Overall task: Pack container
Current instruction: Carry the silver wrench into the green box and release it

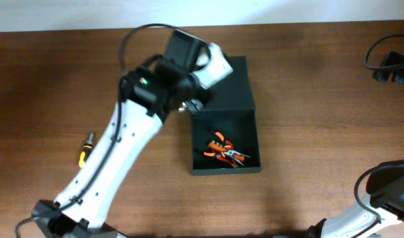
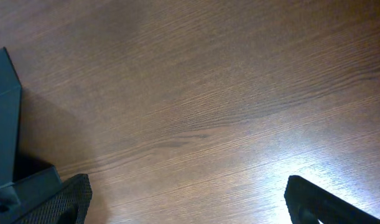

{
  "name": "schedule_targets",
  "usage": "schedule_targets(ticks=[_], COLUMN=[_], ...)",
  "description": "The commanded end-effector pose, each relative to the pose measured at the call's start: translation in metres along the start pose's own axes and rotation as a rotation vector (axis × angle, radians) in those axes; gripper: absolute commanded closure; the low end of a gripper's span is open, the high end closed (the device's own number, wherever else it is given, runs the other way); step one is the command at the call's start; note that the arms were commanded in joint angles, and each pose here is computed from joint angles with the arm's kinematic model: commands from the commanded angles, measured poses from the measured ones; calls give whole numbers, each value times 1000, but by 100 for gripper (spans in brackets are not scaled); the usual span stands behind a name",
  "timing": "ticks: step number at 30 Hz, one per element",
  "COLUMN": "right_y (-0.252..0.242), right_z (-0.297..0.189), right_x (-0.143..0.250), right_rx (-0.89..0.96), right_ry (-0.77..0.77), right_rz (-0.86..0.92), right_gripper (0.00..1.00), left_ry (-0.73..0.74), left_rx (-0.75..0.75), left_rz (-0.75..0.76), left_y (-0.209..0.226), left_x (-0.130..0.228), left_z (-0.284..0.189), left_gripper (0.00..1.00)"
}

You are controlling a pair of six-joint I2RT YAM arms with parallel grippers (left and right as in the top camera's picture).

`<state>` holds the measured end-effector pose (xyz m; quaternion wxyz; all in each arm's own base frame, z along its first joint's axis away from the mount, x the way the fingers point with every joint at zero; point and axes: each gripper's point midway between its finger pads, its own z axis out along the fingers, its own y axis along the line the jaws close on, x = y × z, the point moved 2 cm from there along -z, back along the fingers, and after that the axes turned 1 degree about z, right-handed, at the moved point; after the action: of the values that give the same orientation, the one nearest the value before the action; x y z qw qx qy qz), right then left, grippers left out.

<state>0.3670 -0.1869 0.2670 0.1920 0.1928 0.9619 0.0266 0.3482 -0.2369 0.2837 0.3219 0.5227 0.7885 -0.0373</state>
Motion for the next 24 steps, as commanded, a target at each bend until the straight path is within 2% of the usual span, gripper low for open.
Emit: schedule_targets(ticks=[1,6,12,17,24], right_y=[1,2,3,3,4], right_z=[0,0,0,0,0], right_x=[1,1,1,1,1], right_rx=[-10,-18,-25,-25,-28], right_ry=[2,1,1,1,0], right_rz=[14,14,14,14,14], right_gripper=[1,1,1,1,1], left_ry=[-20,-12,101,200,267], left_rx=[150,281,453,533,586], left_rz=[341,387,351,326,309], left_y=[-37,-68,-95,-108,-117], left_x=[-7,-7,22,47,66], left_z=[28,59,104,128,155], left_gripper=[98,98,98,98,98])
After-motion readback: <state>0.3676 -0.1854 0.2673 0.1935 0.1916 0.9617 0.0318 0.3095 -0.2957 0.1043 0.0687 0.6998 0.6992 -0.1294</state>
